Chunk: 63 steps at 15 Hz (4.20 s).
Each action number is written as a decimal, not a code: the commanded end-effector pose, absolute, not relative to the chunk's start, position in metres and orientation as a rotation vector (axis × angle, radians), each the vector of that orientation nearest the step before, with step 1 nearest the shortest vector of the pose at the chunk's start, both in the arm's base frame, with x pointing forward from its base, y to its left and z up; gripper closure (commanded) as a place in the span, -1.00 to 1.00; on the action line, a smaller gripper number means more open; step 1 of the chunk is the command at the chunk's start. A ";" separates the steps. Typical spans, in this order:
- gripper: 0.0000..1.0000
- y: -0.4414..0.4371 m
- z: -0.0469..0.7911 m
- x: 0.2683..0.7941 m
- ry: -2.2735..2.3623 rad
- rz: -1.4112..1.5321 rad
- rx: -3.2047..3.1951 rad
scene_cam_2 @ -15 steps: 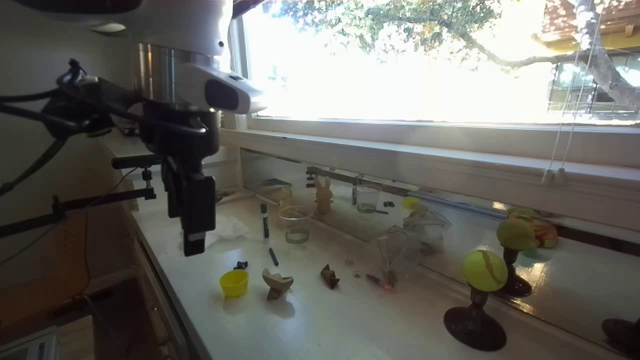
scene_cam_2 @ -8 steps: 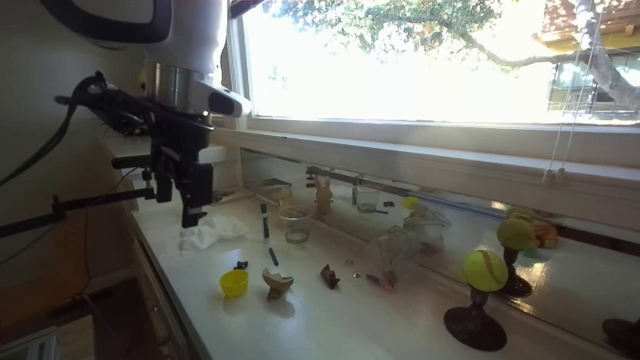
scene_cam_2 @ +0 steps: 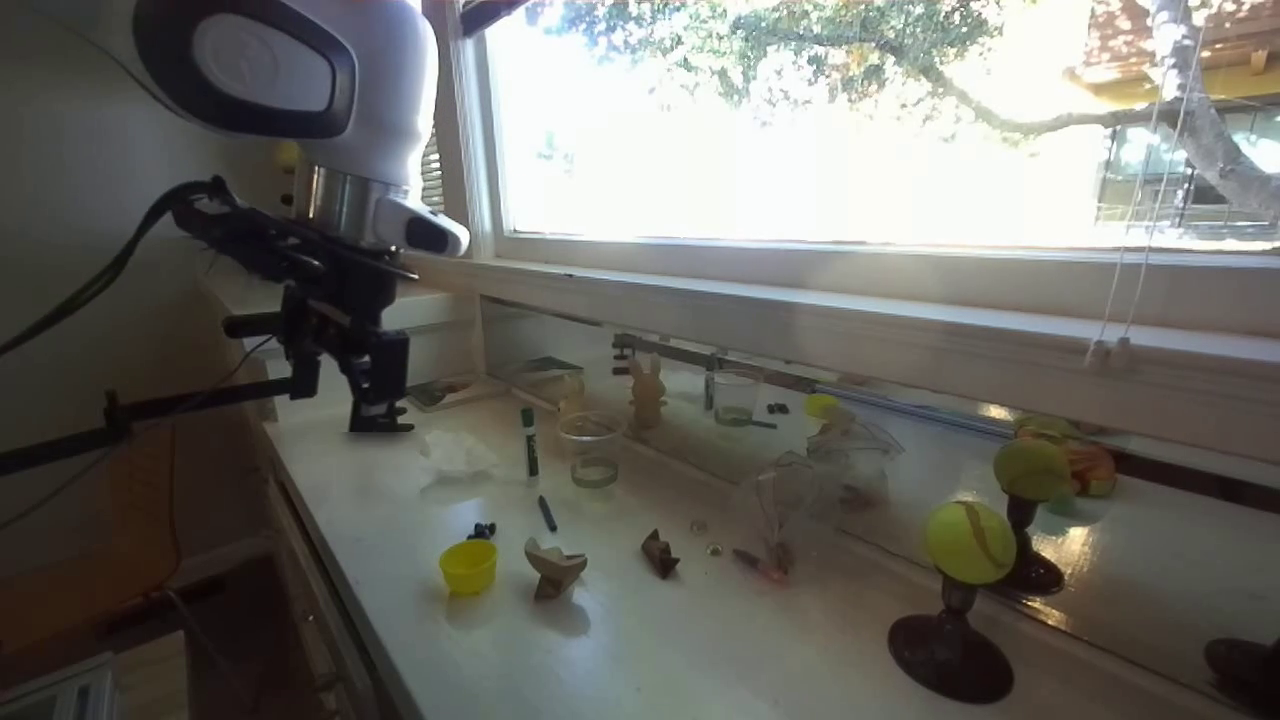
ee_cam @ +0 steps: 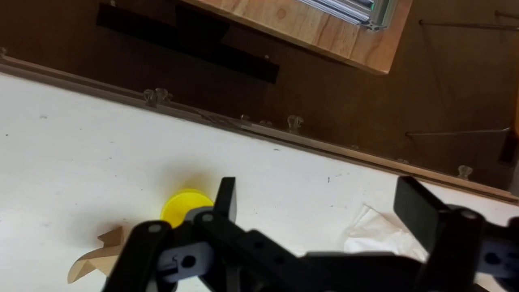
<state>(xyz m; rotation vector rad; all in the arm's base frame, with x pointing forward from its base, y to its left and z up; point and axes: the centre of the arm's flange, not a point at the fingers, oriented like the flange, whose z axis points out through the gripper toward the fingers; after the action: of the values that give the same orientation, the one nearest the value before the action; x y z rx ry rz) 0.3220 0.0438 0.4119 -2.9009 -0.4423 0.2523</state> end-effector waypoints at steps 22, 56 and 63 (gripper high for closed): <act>-1.00 0.224 0.310 0.390 -0.471 0.222 -2.894; -1.00 0.253 0.253 0.419 0.119 -0.176 -2.922; -1.00 0.252 0.242 0.424 0.173 -0.233 -2.893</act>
<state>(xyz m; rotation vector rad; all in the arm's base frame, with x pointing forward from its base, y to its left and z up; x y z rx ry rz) 0.4213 0.2458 0.2479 -2.8991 0.1419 -0.1957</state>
